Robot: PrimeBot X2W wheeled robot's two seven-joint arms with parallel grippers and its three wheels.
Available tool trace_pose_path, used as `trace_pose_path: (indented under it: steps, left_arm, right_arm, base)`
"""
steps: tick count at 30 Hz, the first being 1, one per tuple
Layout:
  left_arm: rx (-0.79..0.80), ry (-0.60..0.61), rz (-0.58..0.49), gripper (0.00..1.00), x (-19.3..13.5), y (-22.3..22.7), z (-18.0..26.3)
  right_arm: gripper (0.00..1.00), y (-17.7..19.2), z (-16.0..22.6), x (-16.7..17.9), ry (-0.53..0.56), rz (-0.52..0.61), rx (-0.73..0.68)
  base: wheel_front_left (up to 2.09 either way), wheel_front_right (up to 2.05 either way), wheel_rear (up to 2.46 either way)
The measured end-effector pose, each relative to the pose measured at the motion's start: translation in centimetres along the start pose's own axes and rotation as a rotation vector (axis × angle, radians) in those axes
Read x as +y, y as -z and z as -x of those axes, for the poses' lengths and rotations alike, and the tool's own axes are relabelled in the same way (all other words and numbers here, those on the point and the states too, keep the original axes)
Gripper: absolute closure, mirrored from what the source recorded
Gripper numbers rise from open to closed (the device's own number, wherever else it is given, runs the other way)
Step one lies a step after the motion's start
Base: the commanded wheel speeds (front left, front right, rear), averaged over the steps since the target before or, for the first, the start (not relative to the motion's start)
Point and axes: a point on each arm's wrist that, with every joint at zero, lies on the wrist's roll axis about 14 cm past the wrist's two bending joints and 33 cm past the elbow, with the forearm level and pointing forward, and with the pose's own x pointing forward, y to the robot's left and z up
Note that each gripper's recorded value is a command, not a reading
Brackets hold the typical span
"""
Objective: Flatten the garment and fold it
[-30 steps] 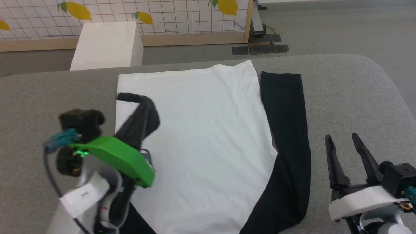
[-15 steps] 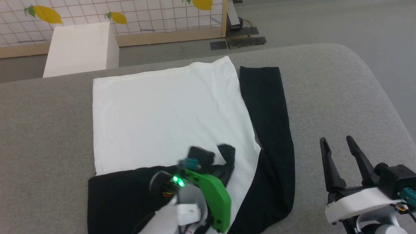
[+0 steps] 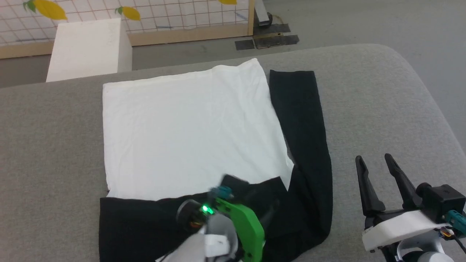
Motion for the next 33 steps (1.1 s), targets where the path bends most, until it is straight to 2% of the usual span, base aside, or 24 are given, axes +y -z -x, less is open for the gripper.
trace_pose_path:
  steps: [4, 8, 10, 13, 17, 22, 27, 33]
  left_arm:
    - [-0.207, -0.094, 0.052, 0.00, 3.3, -4.2, 1.6]
    - [-0.440, -0.319, 0.066, 0.00, 9.7, -7.9, 5.8]
    - [-0.518, -0.456, 0.032, 0.00, 13.4, -8.4, 8.7]
    - [-0.624, -0.600, -0.014, 0.00, 17.1, -8.8, 12.5]
    - [-0.662, -0.732, -0.038, 0.00, 20.6, -8.3, 15.5]
    - [-0.698, -0.839, -0.053, 0.00, 23.0, -8.5, 17.7]
    - [-0.686, -0.888, -0.022, 0.00, 24.5, -7.1, 17.7]
    - [-0.663, -0.927, -0.017, 0.00, 26.0, -5.9, 17.8]
  right_arm:
    - [0.00, 0.1, -0.7, 0.5, -0.019, 0.001, 0.004]
    - [0.00, -0.4, -2.7, 0.7, -0.029, 0.015, -0.004]
    - [0.00, -0.5, -4.2, 0.8, -0.034, 0.025, 0.009]
    - [0.00, -0.2, -6.7, 1.2, -0.043, 0.042, 0.050]
    - [0.00, 0.3, -11.0, 0.9, -0.026, 0.040, 0.109]
    - [0.00, 2.4, -16.5, -0.7, 0.031, 0.015, 0.248]
    - [0.00, 5.4, -21.2, -2.9, 0.105, -0.013, 0.412]
    - [0.00, 10.7, -23.8, -2.8, 0.132, -0.026, 0.640]
  base:
    - [0.00, 0.00, 0.00]
    - [0.00, 0.00, 0.00]
    - [0.00, 0.00, 0.00]
    - [0.00, 0.00, 0.00]
    - [0.00, 0.00, 0.00]
    - [0.00, 0.00, 0.00]
    - [0.00, 0.00, 0.00]
    - [0.00, 0.00, 0.00]
